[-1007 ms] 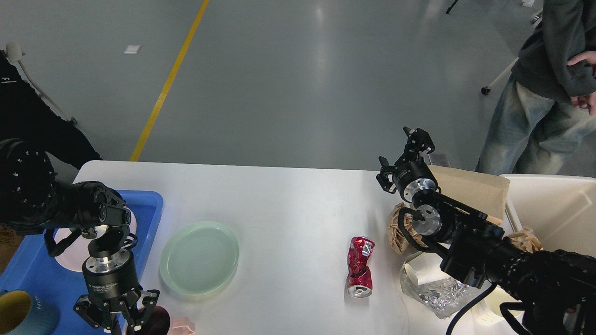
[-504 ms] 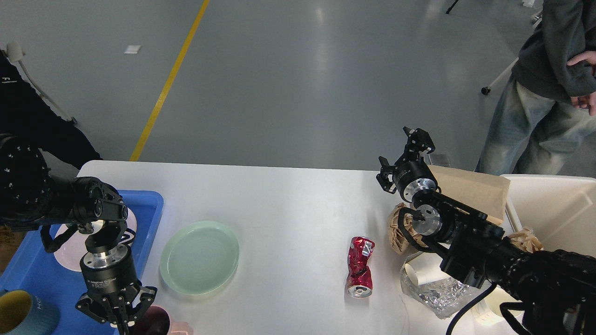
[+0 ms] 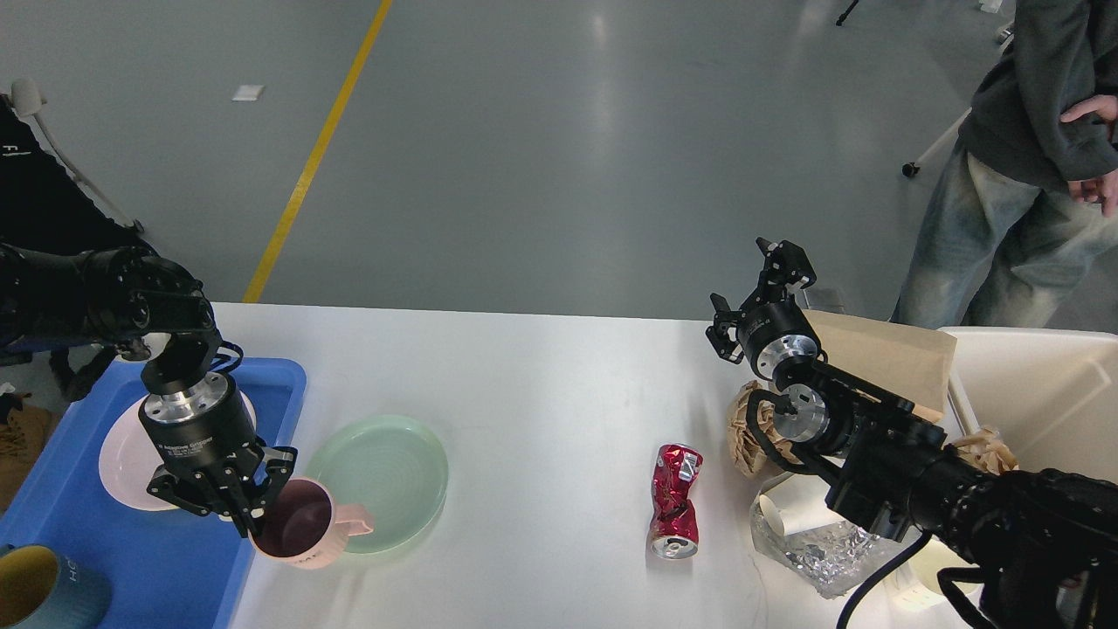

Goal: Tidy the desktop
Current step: 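Grasp the pink mug and set it inside the blue tray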

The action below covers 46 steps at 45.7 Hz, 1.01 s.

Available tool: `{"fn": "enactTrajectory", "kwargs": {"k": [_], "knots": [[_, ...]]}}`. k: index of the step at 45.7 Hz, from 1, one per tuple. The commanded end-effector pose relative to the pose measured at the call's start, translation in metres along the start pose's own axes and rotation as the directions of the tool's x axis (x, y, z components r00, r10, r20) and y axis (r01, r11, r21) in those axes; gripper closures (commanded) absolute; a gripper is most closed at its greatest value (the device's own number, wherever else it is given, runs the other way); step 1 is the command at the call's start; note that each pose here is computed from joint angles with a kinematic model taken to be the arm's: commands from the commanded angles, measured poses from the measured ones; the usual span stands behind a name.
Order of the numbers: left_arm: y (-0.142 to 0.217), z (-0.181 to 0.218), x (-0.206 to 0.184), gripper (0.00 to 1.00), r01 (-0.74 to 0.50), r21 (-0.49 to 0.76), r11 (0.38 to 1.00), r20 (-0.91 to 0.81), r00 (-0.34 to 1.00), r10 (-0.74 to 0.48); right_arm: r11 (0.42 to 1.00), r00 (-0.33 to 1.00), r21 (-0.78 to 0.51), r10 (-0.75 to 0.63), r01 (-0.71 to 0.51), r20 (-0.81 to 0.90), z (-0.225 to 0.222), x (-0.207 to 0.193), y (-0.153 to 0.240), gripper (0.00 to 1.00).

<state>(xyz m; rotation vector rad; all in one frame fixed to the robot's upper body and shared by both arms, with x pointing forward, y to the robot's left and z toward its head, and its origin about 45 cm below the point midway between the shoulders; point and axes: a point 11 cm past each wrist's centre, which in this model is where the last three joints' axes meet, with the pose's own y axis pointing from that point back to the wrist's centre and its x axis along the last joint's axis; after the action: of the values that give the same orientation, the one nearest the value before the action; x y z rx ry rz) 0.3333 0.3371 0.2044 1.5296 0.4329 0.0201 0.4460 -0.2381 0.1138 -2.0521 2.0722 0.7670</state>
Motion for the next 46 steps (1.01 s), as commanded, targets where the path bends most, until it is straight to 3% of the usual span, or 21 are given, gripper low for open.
{"fn": "enactTrajectory", "kwargs": {"k": [1, 17, 25, 46], "knots": [[0.02, -0.007, 0.006, 1.0, -0.047, -0.028, 0.998, -0.026, 0.999, 0.046, 1.0, 1.0, 0.0, 0.0, 0.0, 0.0, 0.0, 0.0, 0.0, 0.0], [0.044, -0.095, 0.011, 1.0, -0.147, -0.09, 0.985, -0.255, 0.959, 0.12, 1.0, 1.0, 0.0, 0.0, 0.0, 0.0, 0.0, 0.0, 0.0, 0.0], [0.038, -0.133, 0.007, 1.0, -0.169, -0.108, 0.98, -0.351, 0.929, 0.122, 1.0, 1.0, 0.0, 0.0, 0.0, 0.0, 0.0, 0.0, 0.0, 0.0], [0.01, -0.161, -0.005, 1.0, -0.125, -0.093, 0.988, -0.409, 0.909, 0.076, 1.0, 1.0, 0.0, 0.0, 0.0, 0.0, 0.0, 0.0, 0.0, 0.0]]}}
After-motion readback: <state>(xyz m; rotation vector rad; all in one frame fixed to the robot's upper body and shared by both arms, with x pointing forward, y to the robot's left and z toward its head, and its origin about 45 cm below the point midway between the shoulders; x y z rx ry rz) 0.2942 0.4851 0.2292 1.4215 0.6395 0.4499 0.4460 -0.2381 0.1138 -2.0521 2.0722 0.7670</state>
